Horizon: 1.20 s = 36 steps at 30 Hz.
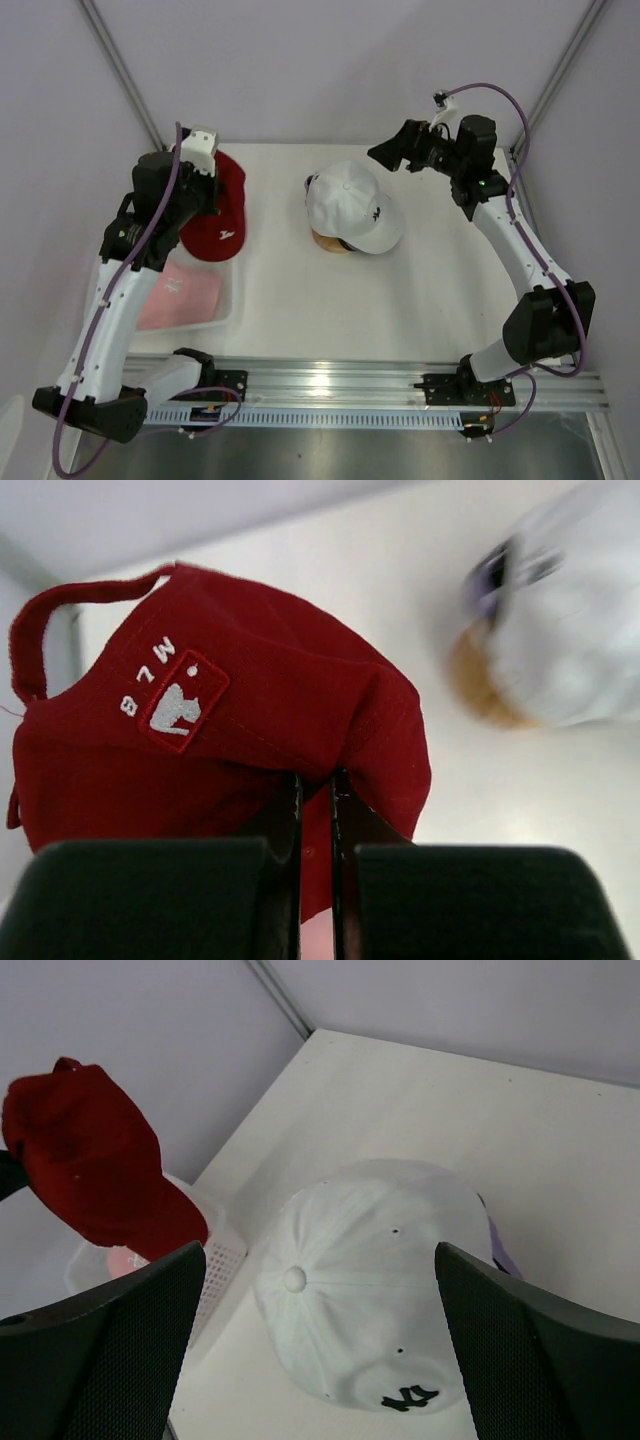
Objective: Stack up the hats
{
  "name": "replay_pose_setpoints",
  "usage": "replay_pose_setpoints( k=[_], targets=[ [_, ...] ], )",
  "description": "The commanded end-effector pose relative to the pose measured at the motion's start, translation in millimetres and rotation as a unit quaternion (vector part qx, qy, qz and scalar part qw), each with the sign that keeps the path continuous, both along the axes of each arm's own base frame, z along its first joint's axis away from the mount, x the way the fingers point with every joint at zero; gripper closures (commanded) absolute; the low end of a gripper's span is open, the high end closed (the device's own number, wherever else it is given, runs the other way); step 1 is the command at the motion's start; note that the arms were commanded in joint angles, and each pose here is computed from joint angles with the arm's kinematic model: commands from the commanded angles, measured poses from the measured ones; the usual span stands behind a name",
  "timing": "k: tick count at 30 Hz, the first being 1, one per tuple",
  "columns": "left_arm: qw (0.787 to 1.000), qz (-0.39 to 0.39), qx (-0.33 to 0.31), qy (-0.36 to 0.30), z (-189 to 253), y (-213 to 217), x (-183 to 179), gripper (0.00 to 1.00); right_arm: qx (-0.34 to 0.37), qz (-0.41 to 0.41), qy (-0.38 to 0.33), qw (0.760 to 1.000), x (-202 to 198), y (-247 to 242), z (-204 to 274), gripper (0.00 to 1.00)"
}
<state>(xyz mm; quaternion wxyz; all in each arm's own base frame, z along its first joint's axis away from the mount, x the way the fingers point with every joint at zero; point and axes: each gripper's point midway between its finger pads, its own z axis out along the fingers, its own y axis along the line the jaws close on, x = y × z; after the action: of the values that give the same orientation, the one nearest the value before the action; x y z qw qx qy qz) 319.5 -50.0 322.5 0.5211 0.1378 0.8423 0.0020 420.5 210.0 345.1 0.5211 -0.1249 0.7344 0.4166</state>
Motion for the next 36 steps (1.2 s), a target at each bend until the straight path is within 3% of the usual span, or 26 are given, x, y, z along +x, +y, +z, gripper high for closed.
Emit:
replay_pose_setpoints(
  k=[1, 5, 7, 10, 11, 13, 21, 26, 36],
  targets=[
    [0.982, -0.039, -0.159, -0.097, 78.0, -57.7, -8.4, 0.99, 0.037, 0.038, -0.064, 0.997, -23.7, 13.0, 52.5, 0.01],
    [0.93, -0.092, -0.33, -0.134, 138.1, -98.7, -18.1, 0.99, 0.076, 0.071, -0.051, 0.993, -41.2, 29.1, 52.0, 0.01],
    [0.906, -0.115, -0.374, -0.163, 161.2, -109.5, -17.4, 0.99, 0.087, 0.076, -0.057, 0.992, -47.1, 31.3, 52.9, 0.01],
    [0.866, -0.119, -0.458, -0.162, 175.5, -122.6, -16.7, 0.99, 0.093, 0.051, -0.031, 0.994, -48.4, 17.4, 41.7, 0.01],
    [0.843, -0.119, -0.503, -0.152, 171.1, -131.4, -12.9, 0.99, 0.095, 0.028, -0.024, 0.995, -44.7, 8.2, 40.3, 0.01],
    [0.821, -0.129, -0.531, -0.162, 175.7, -139.7, -9.9, 0.99, 0.098, -0.01, -0.009, 0.995, -45.6, -16.7, 37.7, 0.01],
    [0.806, -0.064, -0.581, -0.091, 128.4, -191.0, 20.7, 0.99, 0.086, -0.114, -0.025, 0.989, -71.8, -81.8, 42.6, 0.0],
    [0.767, -0.008, -0.637, -0.074, 119.6, -211.3, 26.4, 0.99, 0.118, -0.097, 0.013, 0.988, -91.2, -74.6, 14.1, 0.01],
    [0.736, 0.096, -0.667, -0.067, 108.6, -230.2, 49.2, 0.99, 0.183, -0.068, 0.025, 0.98, -125.8, -63.6, -31.3, 0.01]
  ],
)
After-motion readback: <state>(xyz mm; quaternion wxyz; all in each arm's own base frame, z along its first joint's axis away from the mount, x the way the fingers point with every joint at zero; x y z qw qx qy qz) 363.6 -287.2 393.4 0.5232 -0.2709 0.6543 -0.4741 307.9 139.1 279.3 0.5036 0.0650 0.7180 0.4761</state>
